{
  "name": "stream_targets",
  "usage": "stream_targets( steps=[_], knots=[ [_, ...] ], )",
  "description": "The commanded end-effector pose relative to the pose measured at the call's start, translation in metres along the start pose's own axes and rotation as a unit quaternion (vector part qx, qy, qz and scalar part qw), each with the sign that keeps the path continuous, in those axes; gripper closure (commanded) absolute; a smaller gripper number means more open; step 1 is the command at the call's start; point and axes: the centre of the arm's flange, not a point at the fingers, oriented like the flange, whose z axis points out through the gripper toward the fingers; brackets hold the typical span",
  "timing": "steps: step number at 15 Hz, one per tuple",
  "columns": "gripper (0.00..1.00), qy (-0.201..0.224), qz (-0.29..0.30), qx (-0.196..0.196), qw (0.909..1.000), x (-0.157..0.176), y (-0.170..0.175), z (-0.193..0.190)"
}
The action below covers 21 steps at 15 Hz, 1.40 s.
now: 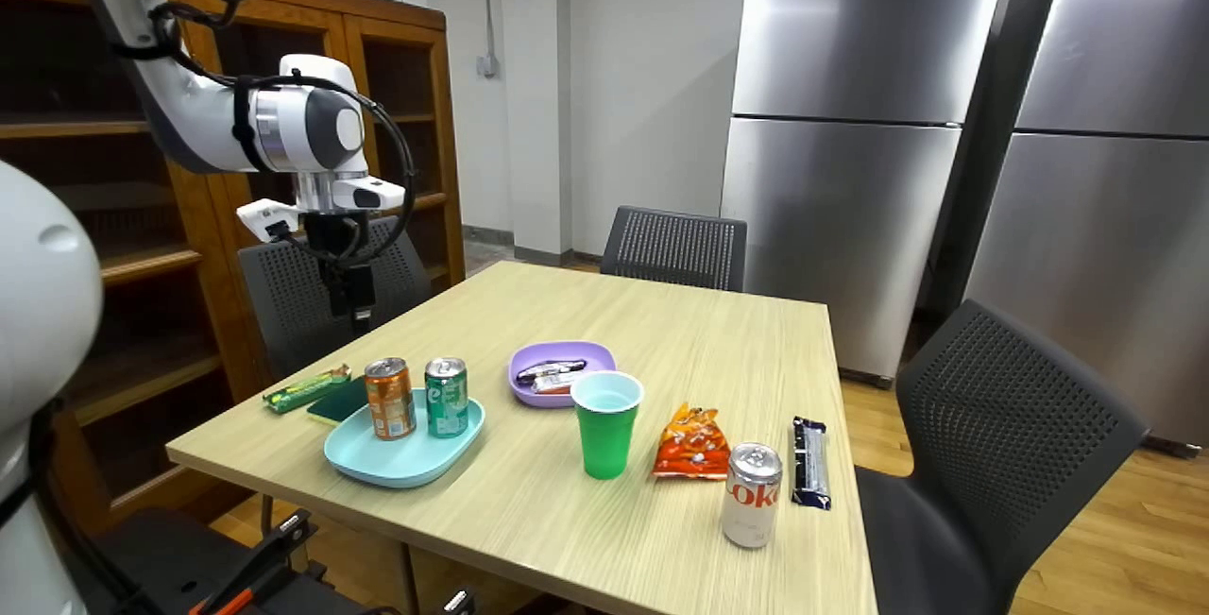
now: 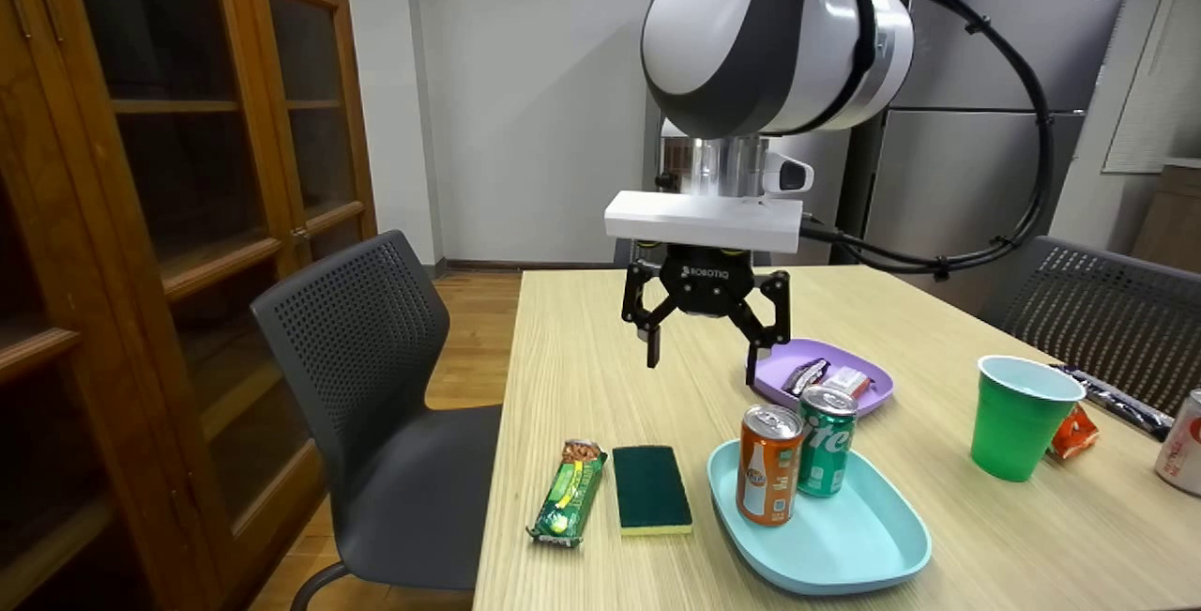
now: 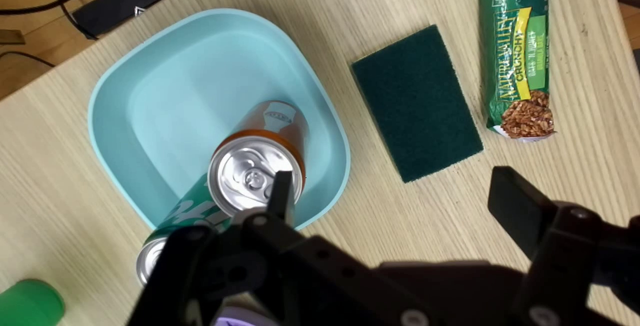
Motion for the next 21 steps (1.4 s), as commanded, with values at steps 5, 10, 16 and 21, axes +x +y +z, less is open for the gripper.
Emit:
stream_targets(
  steps=[5,10,16,21],
  knots=[
    [0.0,0.0,0.0,0.0,1.0,0.0,0.0,0.0],
    [0.0,0.011,-0.023,0.007,0.9996,-0.01,-0.022,-0.001],
    [0.0,0.01,-0.078,0.016,0.9968,-0.024,-0.067,0.015],
    [0.0,-0.001,-0.09,0.019,0.9957,-0.022,-0.09,0.041]
  ],
)
